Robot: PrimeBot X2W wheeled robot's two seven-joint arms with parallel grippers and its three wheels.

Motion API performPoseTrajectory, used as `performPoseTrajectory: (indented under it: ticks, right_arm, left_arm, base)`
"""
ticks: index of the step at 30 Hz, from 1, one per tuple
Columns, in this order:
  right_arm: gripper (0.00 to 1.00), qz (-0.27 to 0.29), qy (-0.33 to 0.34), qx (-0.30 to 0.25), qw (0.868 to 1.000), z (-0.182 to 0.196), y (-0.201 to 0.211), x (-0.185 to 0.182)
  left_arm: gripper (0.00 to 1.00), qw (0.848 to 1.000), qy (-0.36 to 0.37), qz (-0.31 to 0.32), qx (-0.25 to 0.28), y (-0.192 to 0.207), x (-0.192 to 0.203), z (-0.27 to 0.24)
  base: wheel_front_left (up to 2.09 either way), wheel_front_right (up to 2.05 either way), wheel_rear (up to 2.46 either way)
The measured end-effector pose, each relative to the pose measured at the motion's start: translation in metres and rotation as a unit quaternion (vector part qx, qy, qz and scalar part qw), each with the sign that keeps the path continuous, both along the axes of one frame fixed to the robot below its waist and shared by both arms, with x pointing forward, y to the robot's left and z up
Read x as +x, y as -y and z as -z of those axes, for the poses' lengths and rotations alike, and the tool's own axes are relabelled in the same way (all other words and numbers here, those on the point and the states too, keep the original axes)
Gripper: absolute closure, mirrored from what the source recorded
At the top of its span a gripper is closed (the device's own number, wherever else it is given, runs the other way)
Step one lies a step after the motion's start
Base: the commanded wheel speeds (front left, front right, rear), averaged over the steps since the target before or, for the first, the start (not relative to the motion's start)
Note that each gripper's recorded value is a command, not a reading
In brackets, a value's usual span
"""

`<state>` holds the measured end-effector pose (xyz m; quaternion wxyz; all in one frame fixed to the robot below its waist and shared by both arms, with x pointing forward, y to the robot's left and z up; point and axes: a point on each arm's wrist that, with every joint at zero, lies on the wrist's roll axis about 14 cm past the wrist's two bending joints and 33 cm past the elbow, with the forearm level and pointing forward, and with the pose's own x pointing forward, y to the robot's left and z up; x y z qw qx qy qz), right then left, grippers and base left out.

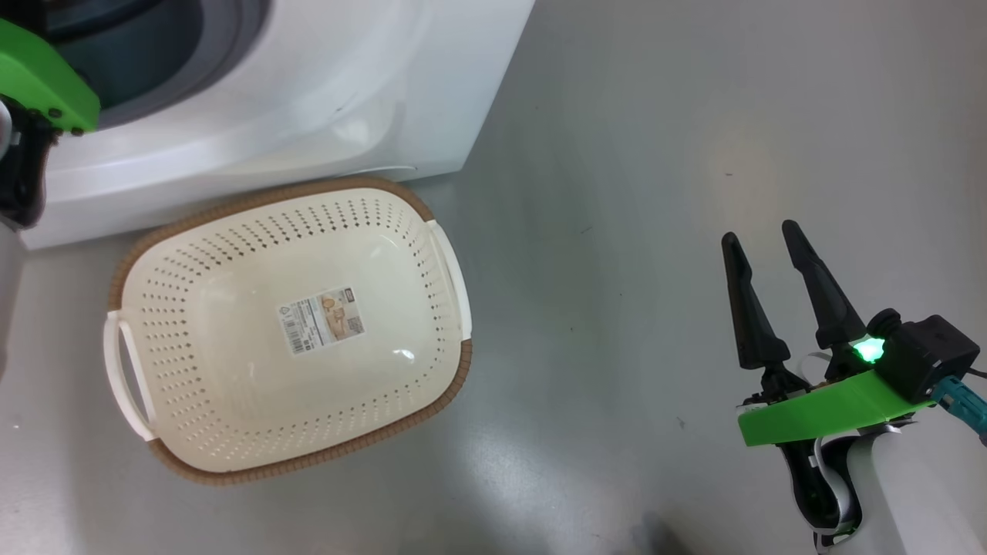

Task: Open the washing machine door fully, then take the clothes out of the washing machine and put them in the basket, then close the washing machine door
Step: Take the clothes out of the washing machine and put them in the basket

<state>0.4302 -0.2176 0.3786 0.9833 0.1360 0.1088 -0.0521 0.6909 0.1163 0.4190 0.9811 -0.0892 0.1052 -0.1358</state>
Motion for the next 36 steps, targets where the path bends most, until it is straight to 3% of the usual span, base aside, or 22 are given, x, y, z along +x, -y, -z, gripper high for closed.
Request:
performPoseTrajectory:
  ticks: [11, 36]
  right_arm:
    - [0.0, -0.01, 0.022, -0.002, 1.0, -0.016, -0.002, 0.003]
    - [0.0, -0.04, 0.045, 0.009, 0.998, -0.036, -0.022, -0.004]
  left_arm:
    - [1.0, 0.998, 0.034, -0.033, -0.039, -0.022, -0.024, -0.024]
    - [1.0, 0.981, 0.124, -0.11, -0.096, -0.052, -0.126, -0.071]
  base:
    - [0.0, 0.0, 0.0]
    - [0.0, 0.0, 0.0]
